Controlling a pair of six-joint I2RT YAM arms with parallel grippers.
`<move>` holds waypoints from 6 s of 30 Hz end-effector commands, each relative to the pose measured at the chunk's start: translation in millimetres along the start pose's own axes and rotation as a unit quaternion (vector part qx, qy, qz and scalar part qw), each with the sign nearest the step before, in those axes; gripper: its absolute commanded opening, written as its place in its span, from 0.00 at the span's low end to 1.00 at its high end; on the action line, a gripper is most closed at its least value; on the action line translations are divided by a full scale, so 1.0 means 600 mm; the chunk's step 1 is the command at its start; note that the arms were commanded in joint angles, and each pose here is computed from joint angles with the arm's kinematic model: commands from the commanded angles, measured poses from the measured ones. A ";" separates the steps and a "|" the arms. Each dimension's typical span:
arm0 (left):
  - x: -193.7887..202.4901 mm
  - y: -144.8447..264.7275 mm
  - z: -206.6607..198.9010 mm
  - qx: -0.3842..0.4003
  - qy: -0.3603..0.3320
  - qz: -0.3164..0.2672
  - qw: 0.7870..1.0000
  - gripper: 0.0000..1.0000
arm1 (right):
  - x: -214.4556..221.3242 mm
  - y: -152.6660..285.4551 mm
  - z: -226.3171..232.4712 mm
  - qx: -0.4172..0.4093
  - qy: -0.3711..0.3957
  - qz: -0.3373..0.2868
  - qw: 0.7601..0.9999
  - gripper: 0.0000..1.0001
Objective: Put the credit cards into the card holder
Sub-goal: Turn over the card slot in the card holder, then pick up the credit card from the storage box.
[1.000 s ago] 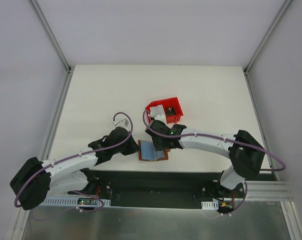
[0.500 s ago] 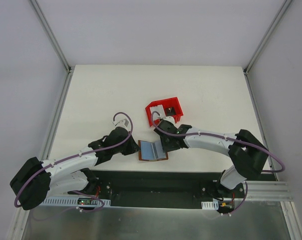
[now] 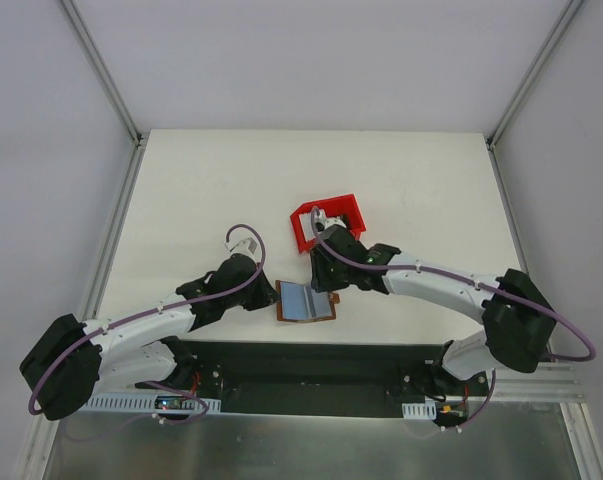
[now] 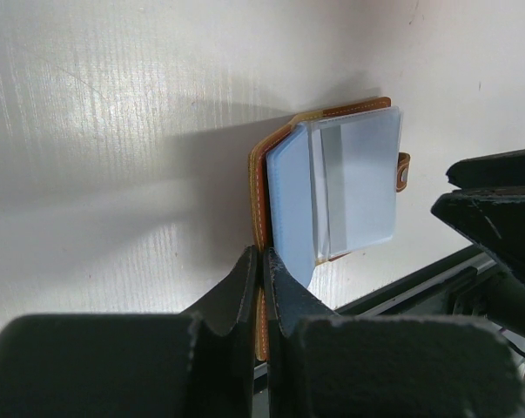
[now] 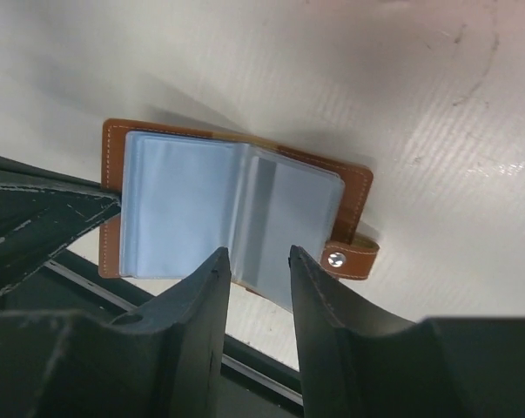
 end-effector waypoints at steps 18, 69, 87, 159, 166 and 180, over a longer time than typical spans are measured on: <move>-0.009 0.004 -0.008 0.003 -0.004 -0.009 1.000 0.00 | 0.042 -0.032 -0.068 0.095 -0.002 0.079 0.992 0.32; -0.009 0.000 -0.011 0.000 -0.007 -0.002 1.000 0.00 | 0.093 -0.024 -0.137 0.153 -0.059 -0.036 0.986 0.56; -0.018 0.001 -0.027 0.009 -0.012 -0.008 1.000 0.00 | -0.101 0.073 -0.099 -0.008 -0.058 -0.117 0.991 0.56; -0.025 -0.014 -0.013 -0.016 -0.012 -0.003 1.000 0.00 | -0.267 -0.106 -0.176 -0.163 -0.085 -0.036 0.982 0.38; -0.026 -0.015 -0.012 -0.018 -0.012 -0.003 1.000 0.00 | -0.269 -0.100 -0.180 -0.161 -0.088 -0.042 0.982 0.32; -0.029 -0.015 -0.014 -0.018 -0.011 -0.005 1.000 0.00 | -0.270 -0.098 -0.192 -0.151 -0.094 -0.044 0.983 0.23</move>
Point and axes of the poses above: each gripper's point midway between its finger pads, its own y axis back along the fingers, its own z axis along the line the jaws close on, x = y × z, the point moved 7 cm from there along y, back along the fingers, and after that the axes turned 8 degrees about y, right-handed, at the moved point
